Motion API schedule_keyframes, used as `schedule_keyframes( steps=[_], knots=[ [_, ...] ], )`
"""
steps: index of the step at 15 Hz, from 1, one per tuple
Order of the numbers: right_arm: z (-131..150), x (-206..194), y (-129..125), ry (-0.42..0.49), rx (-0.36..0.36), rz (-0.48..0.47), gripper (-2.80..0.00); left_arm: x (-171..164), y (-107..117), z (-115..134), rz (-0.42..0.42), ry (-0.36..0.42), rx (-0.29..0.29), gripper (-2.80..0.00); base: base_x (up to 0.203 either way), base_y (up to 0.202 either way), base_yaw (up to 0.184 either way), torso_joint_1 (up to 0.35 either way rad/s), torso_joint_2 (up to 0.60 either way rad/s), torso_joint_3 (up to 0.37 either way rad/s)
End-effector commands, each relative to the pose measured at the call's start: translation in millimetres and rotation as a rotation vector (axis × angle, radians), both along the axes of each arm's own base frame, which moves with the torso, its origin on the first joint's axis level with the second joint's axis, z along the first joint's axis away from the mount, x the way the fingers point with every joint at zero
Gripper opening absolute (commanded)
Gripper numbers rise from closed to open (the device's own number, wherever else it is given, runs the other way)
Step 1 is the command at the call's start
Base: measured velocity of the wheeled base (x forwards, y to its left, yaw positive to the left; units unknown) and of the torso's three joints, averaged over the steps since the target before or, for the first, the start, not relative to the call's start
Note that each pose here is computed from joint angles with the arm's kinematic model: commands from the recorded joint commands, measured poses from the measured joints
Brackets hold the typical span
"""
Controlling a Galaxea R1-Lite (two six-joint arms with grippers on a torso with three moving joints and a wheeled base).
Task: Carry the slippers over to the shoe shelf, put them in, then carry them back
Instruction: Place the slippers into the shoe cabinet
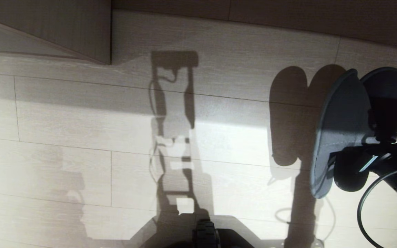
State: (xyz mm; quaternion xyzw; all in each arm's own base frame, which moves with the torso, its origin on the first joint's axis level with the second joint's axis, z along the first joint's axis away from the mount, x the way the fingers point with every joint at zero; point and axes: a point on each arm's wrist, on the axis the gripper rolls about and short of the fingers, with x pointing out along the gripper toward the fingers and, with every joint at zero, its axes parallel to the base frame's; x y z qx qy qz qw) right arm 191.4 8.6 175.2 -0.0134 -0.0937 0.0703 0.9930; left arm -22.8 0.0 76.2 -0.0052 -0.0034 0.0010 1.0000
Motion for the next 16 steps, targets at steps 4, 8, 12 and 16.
schedule_keyframes(
  steps=[4,8,12,16],
  knots=[
    [27,-81,-2,-0.13,-0.008,0.005,-2.8,0,0,0,-0.001,-0.003,0.0,-2.8,0.0,0.0,0.0,0.0,0.0,0.0],
    [24,-163,-4,-0.155,-0.034,0.029,-2.8,0,0,0,0.001,-0.004,0.0,-2.8,0.0,0.0,0.0,0.0,0.0,0.0],
    [1,-221,-6,-0.069,-0.06,0.046,-2.8,0,0,0,-0.001,-0.004,0.0,-2.8,0.0,0.0,0.0,0.0,0.0,0.0],
    [-20,-232,-6,-0.061,-0.048,-0.019,-2.8,0,0,0,0.001,-0.001,0.0,-2.8,0.0,0.0,0.0,0.0,0.0,0.0]
  ],
)
